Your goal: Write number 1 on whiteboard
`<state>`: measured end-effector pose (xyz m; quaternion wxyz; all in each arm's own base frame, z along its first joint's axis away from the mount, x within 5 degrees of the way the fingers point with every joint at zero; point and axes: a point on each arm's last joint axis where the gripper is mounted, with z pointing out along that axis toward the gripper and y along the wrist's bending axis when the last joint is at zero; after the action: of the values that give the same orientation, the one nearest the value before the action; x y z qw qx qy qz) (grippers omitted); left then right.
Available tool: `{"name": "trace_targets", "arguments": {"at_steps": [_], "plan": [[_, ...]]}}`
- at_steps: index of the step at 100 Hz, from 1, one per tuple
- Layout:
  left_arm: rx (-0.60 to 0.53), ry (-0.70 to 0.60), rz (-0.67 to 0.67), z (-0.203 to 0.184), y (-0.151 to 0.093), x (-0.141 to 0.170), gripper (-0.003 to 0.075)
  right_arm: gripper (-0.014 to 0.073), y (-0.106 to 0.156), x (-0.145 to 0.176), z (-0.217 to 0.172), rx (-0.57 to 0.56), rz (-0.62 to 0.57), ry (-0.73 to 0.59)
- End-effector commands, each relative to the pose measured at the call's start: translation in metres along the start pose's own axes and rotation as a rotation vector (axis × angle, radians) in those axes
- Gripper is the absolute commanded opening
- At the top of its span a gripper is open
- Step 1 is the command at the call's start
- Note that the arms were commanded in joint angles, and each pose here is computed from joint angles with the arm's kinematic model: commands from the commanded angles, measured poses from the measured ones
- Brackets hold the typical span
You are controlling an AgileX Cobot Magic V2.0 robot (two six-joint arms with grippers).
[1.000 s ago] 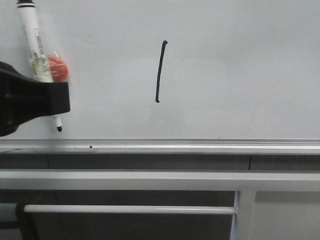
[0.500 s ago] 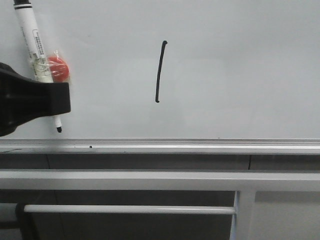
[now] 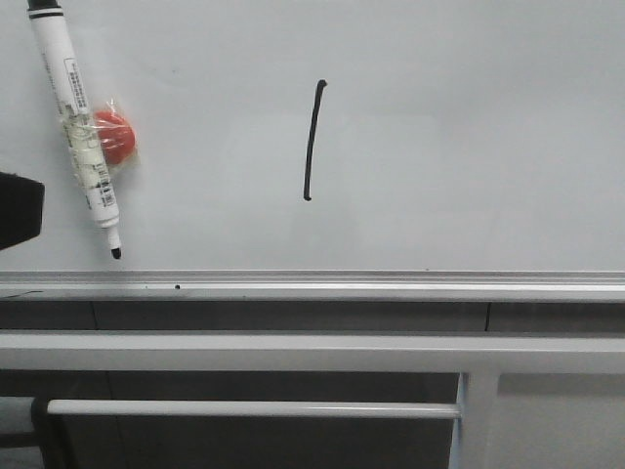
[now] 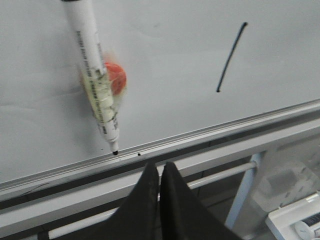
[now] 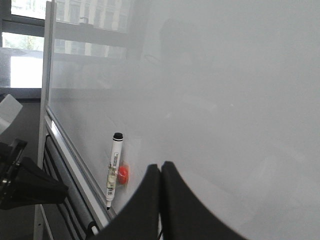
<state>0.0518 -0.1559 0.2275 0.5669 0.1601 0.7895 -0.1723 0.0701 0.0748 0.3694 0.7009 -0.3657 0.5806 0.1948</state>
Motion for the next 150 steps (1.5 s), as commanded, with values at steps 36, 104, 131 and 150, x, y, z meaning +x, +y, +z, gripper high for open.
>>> {"name": "trace_targets", "arguments": {"at_steps": [36,104,131,150], "plan": [[-0.036,-0.148,0.046,-0.018,0.005,-0.021,-0.002,-0.0063,0.014,0.019,-0.082,0.121,-0.044,-0.267],[0.06,-0.205,0.079,-0.02,-0.004,-0.025,-0.002,-0.0063,0.044,0.09,-0.068,-0.065,0.011,-0.056],[0.117,-0.208,0.076,-0.021,-0.009,-0.025,-0.002,-0.0063,0.044,0.09,-0.068,-0.065,0.011,-0.056],[0.143,-0.182,0.073,-0.02,-0.012,-0.023,-0.002,-0.0063,0.044,0.09,-0.068,-0.065,0.011,-0.056]]}}
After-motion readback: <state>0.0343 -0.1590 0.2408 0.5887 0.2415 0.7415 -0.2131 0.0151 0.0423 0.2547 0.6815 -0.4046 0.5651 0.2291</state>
